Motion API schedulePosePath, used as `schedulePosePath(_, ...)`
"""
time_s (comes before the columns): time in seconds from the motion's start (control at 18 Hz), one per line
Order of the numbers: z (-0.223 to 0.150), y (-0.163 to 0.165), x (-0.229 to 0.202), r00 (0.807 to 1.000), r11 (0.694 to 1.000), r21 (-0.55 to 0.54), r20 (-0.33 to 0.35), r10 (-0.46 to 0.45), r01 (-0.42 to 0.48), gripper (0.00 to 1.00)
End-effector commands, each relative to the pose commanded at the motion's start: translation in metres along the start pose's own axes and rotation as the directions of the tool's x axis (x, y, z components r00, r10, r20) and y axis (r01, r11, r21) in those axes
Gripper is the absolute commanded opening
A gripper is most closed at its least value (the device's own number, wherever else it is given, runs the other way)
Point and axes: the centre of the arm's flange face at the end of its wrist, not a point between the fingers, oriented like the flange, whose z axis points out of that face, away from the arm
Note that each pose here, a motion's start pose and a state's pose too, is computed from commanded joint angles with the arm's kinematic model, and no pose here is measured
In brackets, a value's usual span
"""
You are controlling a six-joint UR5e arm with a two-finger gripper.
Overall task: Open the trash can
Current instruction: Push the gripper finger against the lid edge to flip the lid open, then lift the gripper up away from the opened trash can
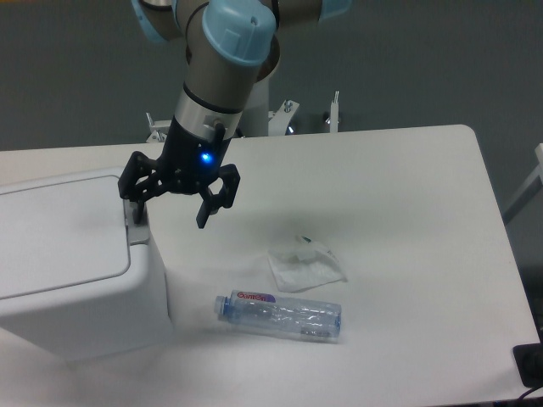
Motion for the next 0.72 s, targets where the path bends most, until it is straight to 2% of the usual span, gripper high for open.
schedulePosePath(0.22,-0.009,-0.006,0.005,1.000,1.000,0.024,0.001,0.013,-0.013,1.00)
schedulePosePath(0.44,-0.064,-0.037,0.024,0.996,0.976,0.196,0.024,0.088,-0.091,1.00)
schedulePosePath(0.61,-0.119,-0.059,-0.013,0.989,0.952,0.297,0.142,0.031,-0.072,1.00)
schedulePosePath(0.67,-0.131,-0.063,-0.018,0.980,0.946,0.313,0.197,0.027,-0.089,1.00)
schedulePosePath(0.72,-0.139,-0.066,-0.028,0.959,0.943,0.311,0.280,0.028,-0.118,1.00)
